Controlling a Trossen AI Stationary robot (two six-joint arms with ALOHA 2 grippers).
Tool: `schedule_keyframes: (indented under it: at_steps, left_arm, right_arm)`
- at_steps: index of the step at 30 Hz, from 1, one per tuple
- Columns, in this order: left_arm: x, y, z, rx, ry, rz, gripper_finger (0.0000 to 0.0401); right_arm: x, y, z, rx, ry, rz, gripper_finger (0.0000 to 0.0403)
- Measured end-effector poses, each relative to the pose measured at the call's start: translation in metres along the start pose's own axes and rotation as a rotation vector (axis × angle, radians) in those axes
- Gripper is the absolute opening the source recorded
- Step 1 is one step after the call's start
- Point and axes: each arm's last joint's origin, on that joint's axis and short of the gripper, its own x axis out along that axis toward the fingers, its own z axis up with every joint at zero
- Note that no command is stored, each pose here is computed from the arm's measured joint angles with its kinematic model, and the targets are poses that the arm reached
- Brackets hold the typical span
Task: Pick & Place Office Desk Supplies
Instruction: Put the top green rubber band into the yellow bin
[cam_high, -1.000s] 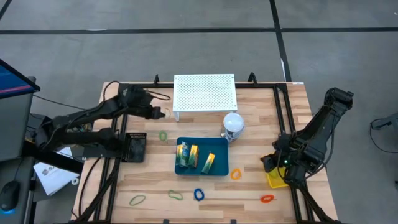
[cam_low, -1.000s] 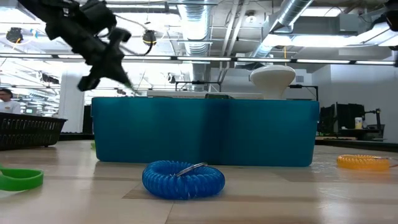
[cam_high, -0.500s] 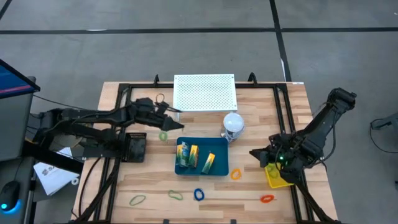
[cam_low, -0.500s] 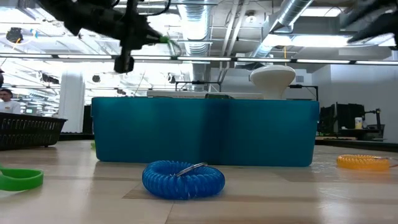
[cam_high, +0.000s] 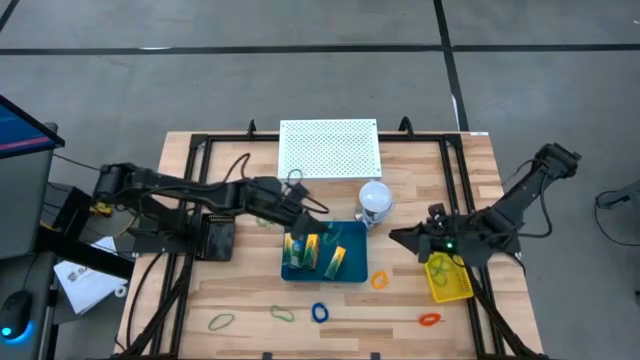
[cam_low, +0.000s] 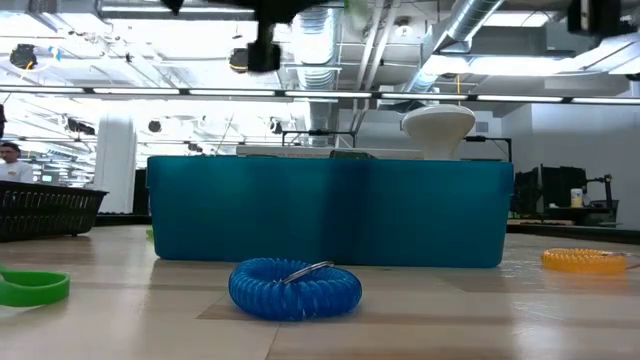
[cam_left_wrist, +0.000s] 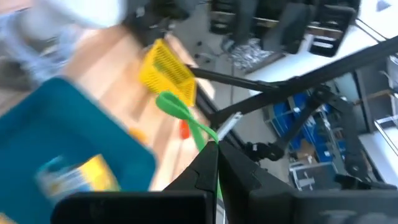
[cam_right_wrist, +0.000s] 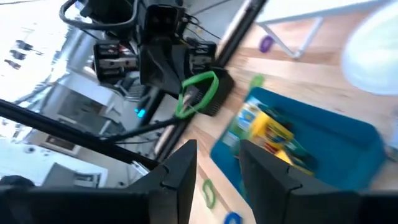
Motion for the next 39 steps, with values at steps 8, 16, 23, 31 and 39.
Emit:
schedule_keyframes:
  at_steps: [8, 16, 23, 31, 39]
  left_arm:
    - [0.023, -0.038, 0.028, 0.116, -0.069, -0.081, 0.0]
    - [0.033, -0.049, 0.042, 0.149, -0.125, -0.086, 0.0]
    - [0.033, -0.048, 0.043, 0.146, -0.141, -0.068, 0.0]
    - [0.033, -0.048, 0.043, 0.146, -0.147, -0.063, 0.0]
    - [0.033, -0.048, 0.043, 0.145, -0.147, -0.06, 0.0]
  right_arm:
    - [0.007, 0.011, 0.011, -0.002, -0.054, 0.078, 0.013]
    - [0.011, 0.018, 0.02, -0.024, -0.089, 0.129, 0.0161]
    - [0.022, 0.017, 0.024, -0.031, -0.069, 0.142, 0.0168]
    - [0.047, 0.019, 0.023, -0.033, -0.062, 0.171, 0.0165]
    - [0.063, 0.017, 0.029, -0.039, -0.056, 0.199, 0.0164]
